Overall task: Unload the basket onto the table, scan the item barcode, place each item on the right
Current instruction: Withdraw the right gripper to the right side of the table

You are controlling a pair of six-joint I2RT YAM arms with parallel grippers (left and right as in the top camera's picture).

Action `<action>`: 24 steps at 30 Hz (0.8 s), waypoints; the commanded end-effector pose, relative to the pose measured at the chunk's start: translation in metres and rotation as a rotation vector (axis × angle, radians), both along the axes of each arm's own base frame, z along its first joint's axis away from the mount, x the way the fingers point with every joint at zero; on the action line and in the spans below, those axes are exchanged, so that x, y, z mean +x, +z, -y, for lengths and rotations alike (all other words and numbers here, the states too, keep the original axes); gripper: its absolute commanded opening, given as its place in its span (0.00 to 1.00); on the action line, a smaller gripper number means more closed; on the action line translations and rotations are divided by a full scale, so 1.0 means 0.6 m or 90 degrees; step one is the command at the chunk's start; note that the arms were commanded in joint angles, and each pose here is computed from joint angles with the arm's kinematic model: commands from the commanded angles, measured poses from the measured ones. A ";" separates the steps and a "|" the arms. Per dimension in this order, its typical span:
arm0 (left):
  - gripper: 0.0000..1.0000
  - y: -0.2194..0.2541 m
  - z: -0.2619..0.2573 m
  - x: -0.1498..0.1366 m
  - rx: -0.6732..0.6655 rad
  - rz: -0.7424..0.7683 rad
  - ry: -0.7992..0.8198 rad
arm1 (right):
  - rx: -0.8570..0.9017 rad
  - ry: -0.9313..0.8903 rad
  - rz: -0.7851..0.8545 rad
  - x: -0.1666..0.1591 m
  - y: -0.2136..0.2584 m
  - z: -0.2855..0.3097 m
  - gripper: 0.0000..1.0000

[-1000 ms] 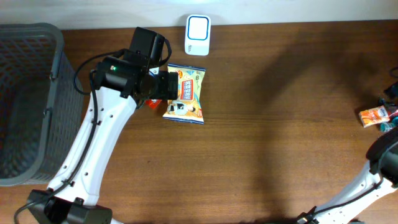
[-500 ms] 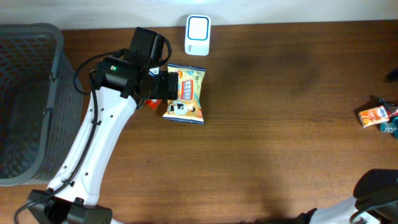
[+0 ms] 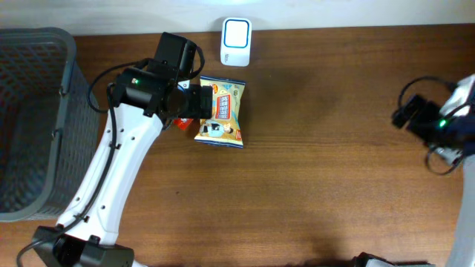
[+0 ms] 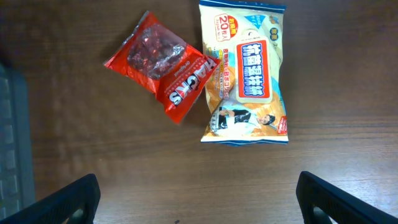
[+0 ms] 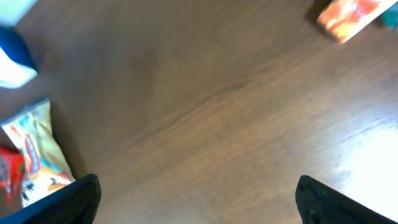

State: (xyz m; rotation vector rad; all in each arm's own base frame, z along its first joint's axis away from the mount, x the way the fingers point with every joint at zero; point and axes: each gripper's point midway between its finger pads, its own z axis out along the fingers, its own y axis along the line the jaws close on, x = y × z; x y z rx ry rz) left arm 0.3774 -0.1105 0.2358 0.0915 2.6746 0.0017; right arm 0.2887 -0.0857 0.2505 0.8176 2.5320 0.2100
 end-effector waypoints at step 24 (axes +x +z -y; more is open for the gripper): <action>0.99 0.001 -0.002 0.004 0.008 0.004 -0.006 | -0.014 -0.002 0.078 -0.093 -0.022 -0.049 0.99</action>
